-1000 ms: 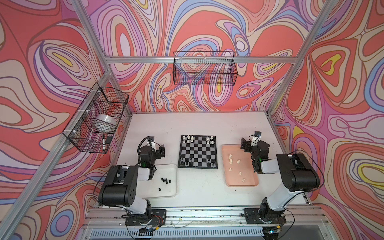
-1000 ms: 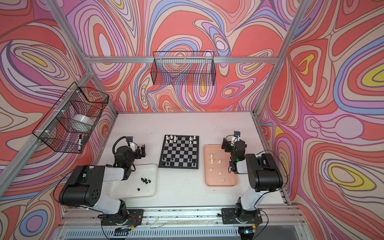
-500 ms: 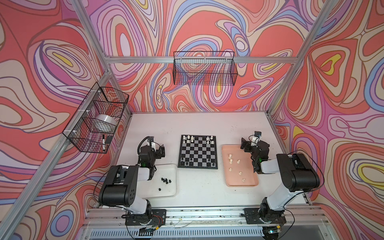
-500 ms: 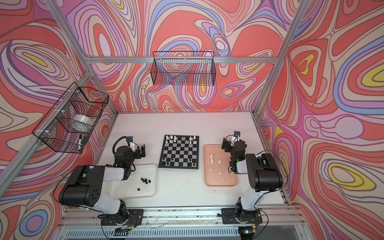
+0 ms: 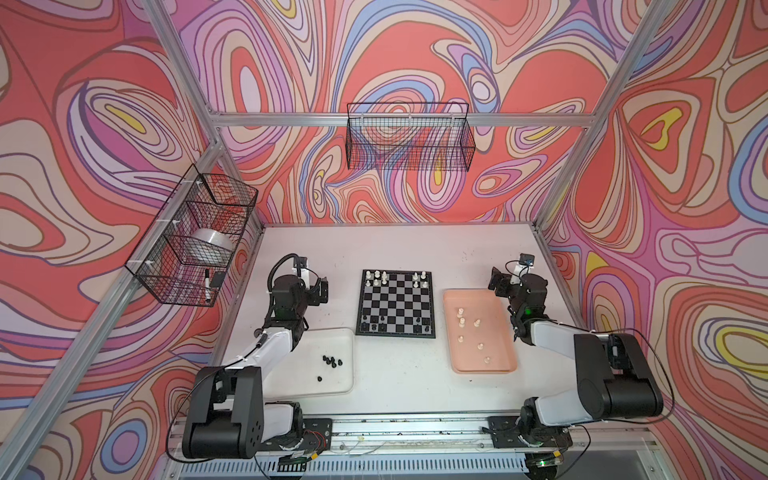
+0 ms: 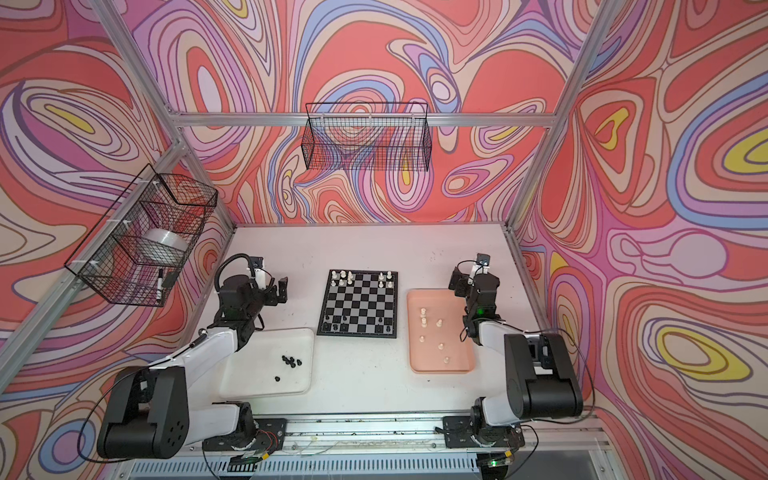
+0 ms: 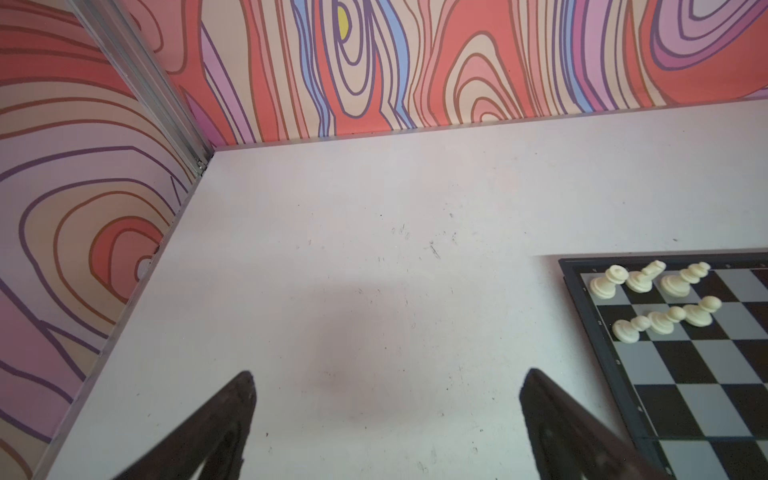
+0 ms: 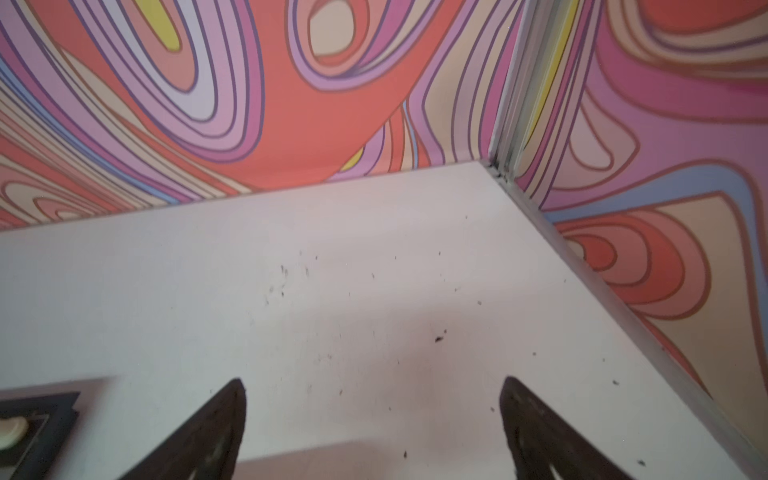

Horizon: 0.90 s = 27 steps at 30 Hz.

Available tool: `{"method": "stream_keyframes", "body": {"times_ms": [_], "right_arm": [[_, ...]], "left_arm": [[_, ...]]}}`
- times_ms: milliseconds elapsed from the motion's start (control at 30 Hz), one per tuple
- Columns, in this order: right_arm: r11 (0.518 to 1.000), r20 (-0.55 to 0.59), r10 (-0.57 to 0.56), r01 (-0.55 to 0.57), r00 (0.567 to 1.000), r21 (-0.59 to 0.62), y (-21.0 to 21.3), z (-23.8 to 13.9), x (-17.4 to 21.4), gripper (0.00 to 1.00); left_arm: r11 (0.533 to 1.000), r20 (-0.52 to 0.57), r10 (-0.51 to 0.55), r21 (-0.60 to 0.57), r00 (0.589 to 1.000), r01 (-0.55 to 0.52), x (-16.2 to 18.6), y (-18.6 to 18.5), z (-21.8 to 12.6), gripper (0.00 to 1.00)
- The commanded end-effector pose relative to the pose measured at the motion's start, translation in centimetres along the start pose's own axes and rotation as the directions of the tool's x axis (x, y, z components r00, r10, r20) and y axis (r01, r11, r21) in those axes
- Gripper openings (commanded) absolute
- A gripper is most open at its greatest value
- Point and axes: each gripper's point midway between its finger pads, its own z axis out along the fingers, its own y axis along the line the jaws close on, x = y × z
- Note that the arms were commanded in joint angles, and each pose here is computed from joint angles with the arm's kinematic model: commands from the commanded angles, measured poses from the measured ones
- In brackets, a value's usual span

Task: Set up the chess pieces on the board
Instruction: 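Raise the left arm over the white tray while the right gripper reaches the pink tray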

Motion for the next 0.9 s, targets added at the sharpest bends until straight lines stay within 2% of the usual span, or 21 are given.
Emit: {"method": "stream_keyframes", "body": {"times_ms": [0, 133, 233, 333, 433, 533, 633, 867], "right_arm": [[0.996, -0.138, 0.078, -0.071, 0.987, 0.057, -0.4, -1.0, -1.0, 0.98], [0.988, -0.163, 0.143, -0.132, 0.976, 0.078, 0.1, -3.1, -3.0, 0.98], [0.987, -0.253, 0.158, -0.146, 0.954, 0.065, 0.9, -4.8, -3.4, 0.97], [0.991, -0.363, 0.135, -0.127, 0.922, 0.045, 1.9, -6.2, -2.7, 0.89], [0.992, -0.462, 0.121, -0.117, 0.879, 0.036, 2.5, -7.6, -1.5, 0.85], [0.994, -0.536, 0.094, -0.107, 0.839, 0.007, 3.6, -9.0, -0.6, 0.82], [0.995, -0.590, 0.065, -0.094, 0.805, -0.020, 4.8, -9.9, 0.2, 0.79], [0.992, -0.703, -0.078, -0.016, 0.707, -0.126, 9.0, -11.0, 2.8, 0.77]], "left_arm": [[0.997, -0.168, 0.067, 0.056, 0.983, -0.059, 0.9, -0.6, -1.6, 1.00], [0.993, -0.231, 0.103, 0.079, 0.967, -0.087, -0.4, -0.6, -3.5, 1.00], [0.993, -0.312, 0.102, 0.094, 0.945, -0.077, -0.9, -0.7, -5.3, 1.00], [0.993, -0.349, 0.085, 0.105, 0.933, -0.051, -1.5, -0.8, -6.6, 1.00], [0.973, -0.364, 0.149, 0.220, 0.919, -0.071, -1.7, -2.5, -7.9, 1.00], [0.965, -0.392, 0.147, 0.258, 0.908, -0.045, -2.2, -3.1, -8.8, 1.00], [0.938, -0.411, 0.177, 0.344, 0.894, -0.028, -2.4, -4.4, -9.7, 0.99], [0.937, -0.440, 0.197, 0.348, 0.876, -0.036, -3.6, -4.3, -10.3, 0.98]]}}
